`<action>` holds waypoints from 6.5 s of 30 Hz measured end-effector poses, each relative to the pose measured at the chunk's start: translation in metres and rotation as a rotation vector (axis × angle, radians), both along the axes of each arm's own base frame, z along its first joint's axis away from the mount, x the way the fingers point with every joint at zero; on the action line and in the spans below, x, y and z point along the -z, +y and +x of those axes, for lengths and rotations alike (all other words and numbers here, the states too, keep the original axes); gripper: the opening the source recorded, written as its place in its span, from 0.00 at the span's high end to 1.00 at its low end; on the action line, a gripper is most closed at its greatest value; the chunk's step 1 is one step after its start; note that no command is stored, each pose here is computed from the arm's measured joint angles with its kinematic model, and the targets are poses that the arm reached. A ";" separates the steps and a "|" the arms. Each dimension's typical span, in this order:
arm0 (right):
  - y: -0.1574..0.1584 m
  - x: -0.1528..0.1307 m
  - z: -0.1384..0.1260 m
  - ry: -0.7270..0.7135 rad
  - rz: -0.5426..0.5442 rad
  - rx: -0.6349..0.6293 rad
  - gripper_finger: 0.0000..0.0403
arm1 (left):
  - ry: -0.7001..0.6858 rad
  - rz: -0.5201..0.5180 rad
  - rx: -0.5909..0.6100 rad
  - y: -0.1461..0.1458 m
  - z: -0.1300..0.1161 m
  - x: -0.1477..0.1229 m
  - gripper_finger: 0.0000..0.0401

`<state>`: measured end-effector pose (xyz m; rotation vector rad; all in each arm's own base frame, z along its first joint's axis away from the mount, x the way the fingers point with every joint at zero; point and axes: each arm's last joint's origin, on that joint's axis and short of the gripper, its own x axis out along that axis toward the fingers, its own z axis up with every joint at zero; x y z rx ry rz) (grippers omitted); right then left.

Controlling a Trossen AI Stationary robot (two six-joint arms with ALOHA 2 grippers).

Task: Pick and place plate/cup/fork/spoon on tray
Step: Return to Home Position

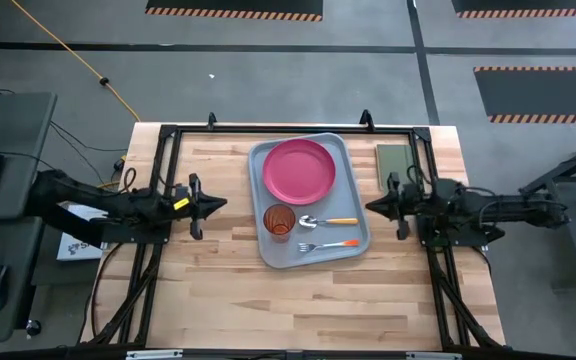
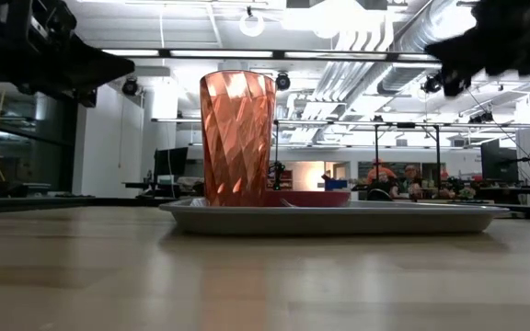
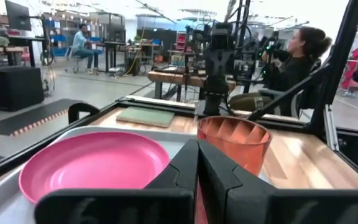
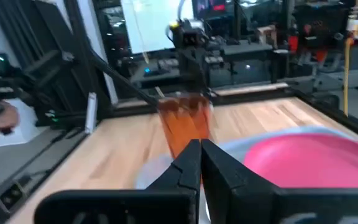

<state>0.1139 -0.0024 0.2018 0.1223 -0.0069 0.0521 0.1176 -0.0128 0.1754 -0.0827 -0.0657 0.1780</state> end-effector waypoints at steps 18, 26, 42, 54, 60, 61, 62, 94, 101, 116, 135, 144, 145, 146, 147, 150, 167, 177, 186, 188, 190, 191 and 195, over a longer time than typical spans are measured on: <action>0.000 0.020 -0.016 0.063 -0.064 0.027 1.00 | 0.123 0.020 -0.047 -0.003 -0.002 0.012 1.00; 0.000 0.023 -0.019 0.015 -0.069 0.031 1.00 | 0.113 0.010 0.013 -0.002 -0.003 0.011 1.00; 0.000 0.034 -0.016 -0.011 -0.079 0.016 1.00 | 0.153 0.040 -0.030 0.000 -0.004 0.015 1.00; 0.000 0.034 -0.016 -0.009 -0.035 0.023 1.00 | 0.161 0.042 -0.029 0.000 -0.004 0.015 1.00; 0.000 0.034 -0.016 -0.008 -0.035 0.023 1.00 | 0.160 0.042 -0.029 0.000 -0.004 0.015 1.00; 0.000 0.034 -0.016 -0.008 -0.036 0.023 1.00 | 0.160 0.042 -0.029 0.000 -0.004 0.015 1.00; 0.000 0.034 -0.016 -0.008 -0.036 0.023 1.00 | 0.160 0.042 -0.030 0.000 -0.004 0.015 1.00; 0.002 0.033 -0.017 -0.025 -0.037 0.009 1.00 | 0.092 0.042 -0.026 0.002 -0.017 0.010 1.00; 0.003 0.033 -0.017 -0.025 -0.034 -0.007 1.00 | -0.005 0.018 -0.031 0.004 -0.023 0.002 1.00; 0.003 0.033 -0.017 -0.025 -0.034 -0.008 1.00 | -0.005 0.018 -0.030 0.004 -0.023 0.002 1.00; 0.003 0.033 -0.016 -0.019 -0.035 -0.008 1.00 | -0.004 0.019 -0.029 0.004 -0.023 0.002 1.00; 0.003 0.033 -0.016 -0.019 -0.035 -0.008 1.00 | -0.005 0.018 -0.029 0.004 -0.023 0.002 1.00; 0.003 0.033 -0.016 -0.019 -0.034 -0.008 1.00 | -0.005 0.018 -0.029 0.004 -0.023 0.002 1.00; 0.003 0.033 -0.016 -0.019 -0.035 -0.008 1.00 | -0.004 0.019 -0.029 0.004 -0.023 0.002 1.00; 0.003 0.033 -0.016 -0.019 -0.036 -0.008 1.00 | -0.005 0.018 -0.029 0.004 -0.023 0.002 1.00; 0.003 0.034 -0.016 -0.019 -0.034 -0.008 1.00 | -0.005 0.018 -0.029 0.004 -0.023 0.002 1.00; 0.003 0.034 -0.016 -0.019 -0.036 -0.008 1.00 | -0.004 0.019 -0.029 0.004 -0.023 0.002 1.00; 0.003 0.034 -0.016 -0.018 -0.036 -0.008 1.00 | -0.005 0.019 -0.029 0.004 -0.023 0.002 1.00; 0.003 0.034 -0.016 -0.019 -0.036 -0.008 1.00 | -0.004 0.019 -0.029 0.004 -0.023 0.002 1.00; 0.003 0.034 -0.016 -0.018 -0.035 -0.008 1.00 | -0.004 0.019 -0.029 0.004 -0.023 0.002 1.00; 0.003 0.034 -0.016 -0.018 -0.035 -0.008 1.00 | -0.005 0.018 -0.029 0.004 -0.023 0.002 1.00; 0.003 0.034 -0.016 -0.018 -0.036 -0.008 1.00 | -0.005 0.018 -0.029 0.004 -0.023 0.002 1.00; 0.003 0.034 -0.016 -0.019 -0.035 -0.008 1.00 | -0.005 0.018 -0.029 0.004 -0.023 0.002 1.00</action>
